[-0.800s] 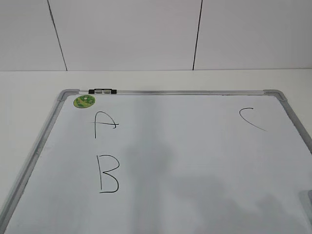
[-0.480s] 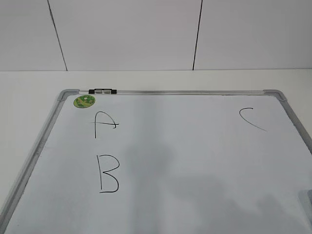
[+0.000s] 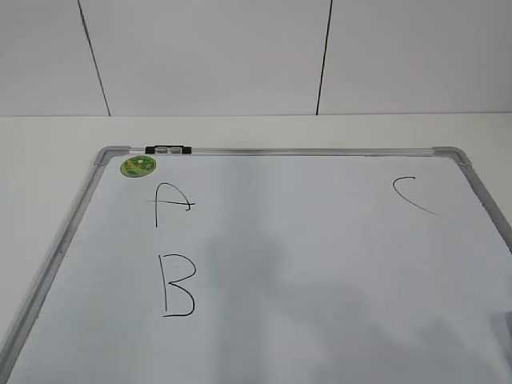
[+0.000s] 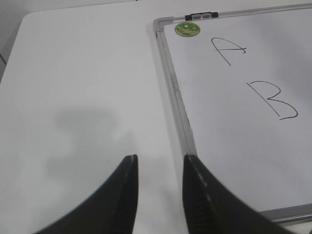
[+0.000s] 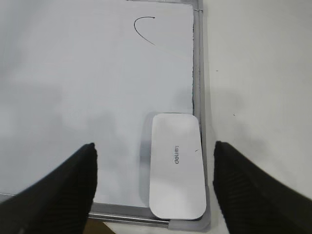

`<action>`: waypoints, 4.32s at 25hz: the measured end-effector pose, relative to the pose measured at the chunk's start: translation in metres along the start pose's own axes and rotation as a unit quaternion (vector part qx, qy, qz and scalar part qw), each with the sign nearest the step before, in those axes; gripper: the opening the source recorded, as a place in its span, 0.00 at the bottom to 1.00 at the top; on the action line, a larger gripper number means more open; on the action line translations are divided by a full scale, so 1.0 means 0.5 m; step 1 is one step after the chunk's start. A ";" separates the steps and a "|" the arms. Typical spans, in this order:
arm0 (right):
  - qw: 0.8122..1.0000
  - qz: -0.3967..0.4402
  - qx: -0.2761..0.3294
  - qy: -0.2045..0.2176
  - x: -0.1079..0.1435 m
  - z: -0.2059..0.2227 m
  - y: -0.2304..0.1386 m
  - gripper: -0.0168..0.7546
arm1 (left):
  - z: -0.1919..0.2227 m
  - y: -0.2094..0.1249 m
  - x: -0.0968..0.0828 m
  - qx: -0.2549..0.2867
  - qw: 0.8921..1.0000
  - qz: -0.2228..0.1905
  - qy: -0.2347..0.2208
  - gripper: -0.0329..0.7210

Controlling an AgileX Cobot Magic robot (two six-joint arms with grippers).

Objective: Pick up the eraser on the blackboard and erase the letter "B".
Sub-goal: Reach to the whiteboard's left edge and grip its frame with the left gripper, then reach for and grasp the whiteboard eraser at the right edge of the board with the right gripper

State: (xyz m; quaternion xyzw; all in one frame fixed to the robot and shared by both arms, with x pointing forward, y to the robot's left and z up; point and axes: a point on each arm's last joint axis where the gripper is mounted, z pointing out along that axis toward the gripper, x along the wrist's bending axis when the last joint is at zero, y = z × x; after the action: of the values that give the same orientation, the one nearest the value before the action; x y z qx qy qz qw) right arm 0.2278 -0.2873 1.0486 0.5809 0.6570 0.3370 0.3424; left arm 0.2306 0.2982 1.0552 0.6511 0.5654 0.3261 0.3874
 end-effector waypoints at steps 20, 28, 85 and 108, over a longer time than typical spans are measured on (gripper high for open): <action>0.987 0.116 0.107 0.041 -0.006 0.006 0.126 0.76 | 0.025 0.028 0.001 0.072 0.997 -0.003 -0.002 0.36; 0.970 0.139 0.186 0.065 -0.008 0.068 0.153 0.76 | 0.104 0.115 -0.001 0.189 0.981 -0.045 -0.014 0.36; 0.942 0.144 0.300 0.049 -0.029 0.170 0.168 0.76 | 0.764 0.135 -0.003 0.449 0.893 -0.022 -0.026 0.28; 0.918 0.111 0.381 0.012 -0.037 0.234 0.160 0.82 | 0.767 0.135 -0.007 0.456 0.888 -0.049 -0.024 0.08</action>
State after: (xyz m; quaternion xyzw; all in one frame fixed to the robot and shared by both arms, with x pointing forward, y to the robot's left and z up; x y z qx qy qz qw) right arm 0.3705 -0.2926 1.0540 0.7327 0.6708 0.1041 0.0481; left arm 0.5936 0.2388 0.9272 0.7355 0.6732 -0.0030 0.0764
